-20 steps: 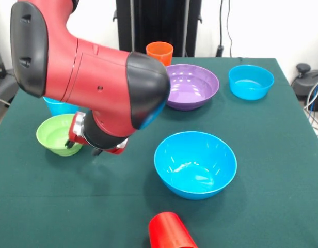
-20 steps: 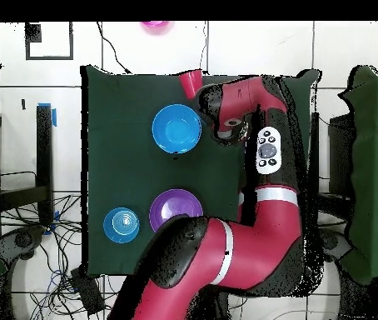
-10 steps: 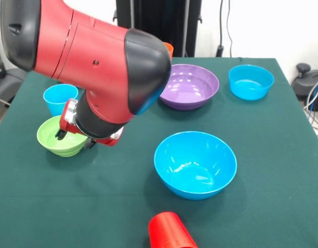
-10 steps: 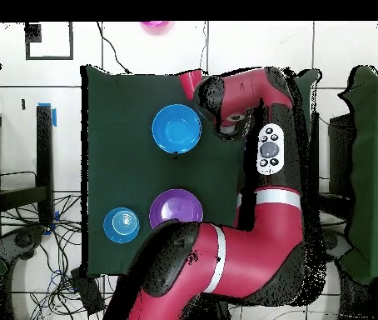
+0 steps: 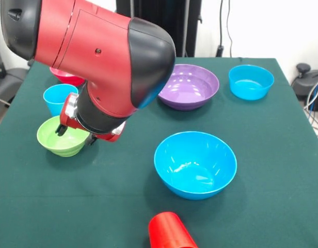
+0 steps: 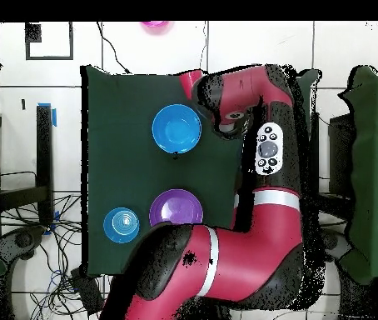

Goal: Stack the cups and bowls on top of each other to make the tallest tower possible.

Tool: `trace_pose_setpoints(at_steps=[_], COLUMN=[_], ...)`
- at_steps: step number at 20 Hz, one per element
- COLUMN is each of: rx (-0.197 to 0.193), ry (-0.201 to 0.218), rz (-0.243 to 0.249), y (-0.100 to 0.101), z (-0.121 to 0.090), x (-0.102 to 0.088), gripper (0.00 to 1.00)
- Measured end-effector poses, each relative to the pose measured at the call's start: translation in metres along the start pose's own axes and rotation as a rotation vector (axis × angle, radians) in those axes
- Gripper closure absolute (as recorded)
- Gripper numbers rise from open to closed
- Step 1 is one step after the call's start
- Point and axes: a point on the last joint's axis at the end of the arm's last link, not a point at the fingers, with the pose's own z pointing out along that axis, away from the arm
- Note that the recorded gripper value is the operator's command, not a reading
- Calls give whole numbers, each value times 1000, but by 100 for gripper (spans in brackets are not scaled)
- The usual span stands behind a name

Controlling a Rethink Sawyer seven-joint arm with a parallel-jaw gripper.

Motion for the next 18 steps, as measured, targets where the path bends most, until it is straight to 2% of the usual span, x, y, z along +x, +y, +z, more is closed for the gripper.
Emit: trace_pose_setpoints(at_steps=[12, 18], rx=[-30, -33], ry=[-48, -45], rz=[20, 33], y=[-4, -8], z=[3, 5], x=[-6, -4], gripper=[0, 0])
